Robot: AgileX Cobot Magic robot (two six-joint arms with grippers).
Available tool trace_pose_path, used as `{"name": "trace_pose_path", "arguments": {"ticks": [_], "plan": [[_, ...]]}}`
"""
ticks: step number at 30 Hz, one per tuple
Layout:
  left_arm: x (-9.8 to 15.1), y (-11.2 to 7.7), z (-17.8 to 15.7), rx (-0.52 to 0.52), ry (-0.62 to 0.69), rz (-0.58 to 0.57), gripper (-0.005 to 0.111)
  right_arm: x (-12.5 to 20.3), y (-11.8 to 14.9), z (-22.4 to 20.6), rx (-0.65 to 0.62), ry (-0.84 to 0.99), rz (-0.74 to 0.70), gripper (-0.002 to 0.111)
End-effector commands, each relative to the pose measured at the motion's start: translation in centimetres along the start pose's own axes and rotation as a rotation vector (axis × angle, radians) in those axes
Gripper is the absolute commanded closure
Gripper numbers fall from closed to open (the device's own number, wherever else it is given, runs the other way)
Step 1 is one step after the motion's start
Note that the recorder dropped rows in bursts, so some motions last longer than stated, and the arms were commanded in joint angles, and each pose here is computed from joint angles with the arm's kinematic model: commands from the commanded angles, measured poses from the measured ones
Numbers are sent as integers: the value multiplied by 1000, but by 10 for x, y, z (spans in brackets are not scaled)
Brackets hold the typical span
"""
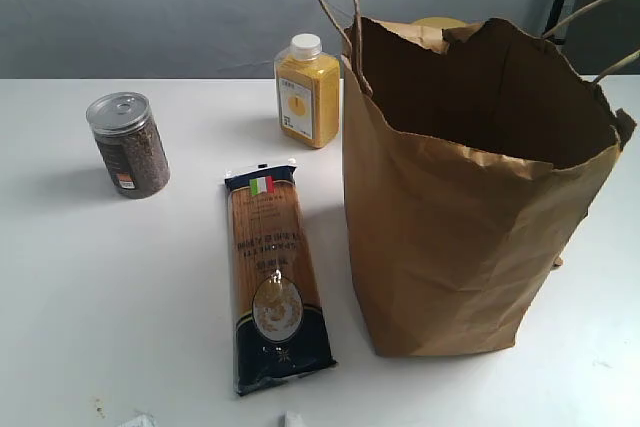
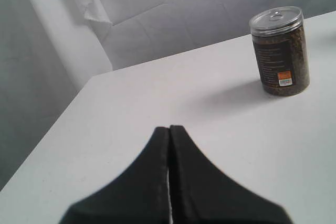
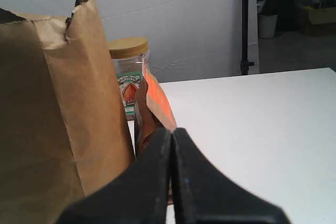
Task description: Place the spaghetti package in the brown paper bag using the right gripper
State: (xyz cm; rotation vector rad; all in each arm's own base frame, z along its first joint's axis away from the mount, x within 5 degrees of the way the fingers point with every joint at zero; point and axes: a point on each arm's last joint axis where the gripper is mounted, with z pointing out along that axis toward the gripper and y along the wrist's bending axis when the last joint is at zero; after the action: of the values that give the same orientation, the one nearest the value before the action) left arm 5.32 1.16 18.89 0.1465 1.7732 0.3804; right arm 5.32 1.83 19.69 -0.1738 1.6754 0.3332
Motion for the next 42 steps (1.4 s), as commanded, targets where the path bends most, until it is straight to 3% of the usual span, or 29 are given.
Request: {"name": "trace_pose_path", "arguments": {"ticks": [1,11,13,16,20,29,34,39,40,41,42], "plan": [[1,-1,1,5,-1,-7,107,-1,0,0,4,-23,4,108],[1,-1,1,5,-1,-7,107,-3,0,0,1,-48,15,108],[1,-1,1,5,-1,-7,107,-7,1,-1,-18,-92,164,108],[1,-1,1,5,-1,-7,107,-17,2,-2,-33,-169,206,108],[1,-1,1,5,-1,-7,107,-62,10,-15,-105,-255,161,108],[1,-1,1,5,-1,-7,107,-155,42,16,-282,-106,-17,108],[1,-1,1,5,-1,-7,107,-196,83,56,-452,-7,-103,108],[1,-1,1,5,-1,-7,107,-210,148,97,-644,91,-178,108],[1,-1,1,5,-1,-7,107,-209,181,109,-722,152,-201,108],[1,-1,1,5,-1,-7,107,-208,194,113,-747,192,-212,108],[1,-1,1,5,-1,-7,107,-201,225,124,-763,309,-221,108]]}}
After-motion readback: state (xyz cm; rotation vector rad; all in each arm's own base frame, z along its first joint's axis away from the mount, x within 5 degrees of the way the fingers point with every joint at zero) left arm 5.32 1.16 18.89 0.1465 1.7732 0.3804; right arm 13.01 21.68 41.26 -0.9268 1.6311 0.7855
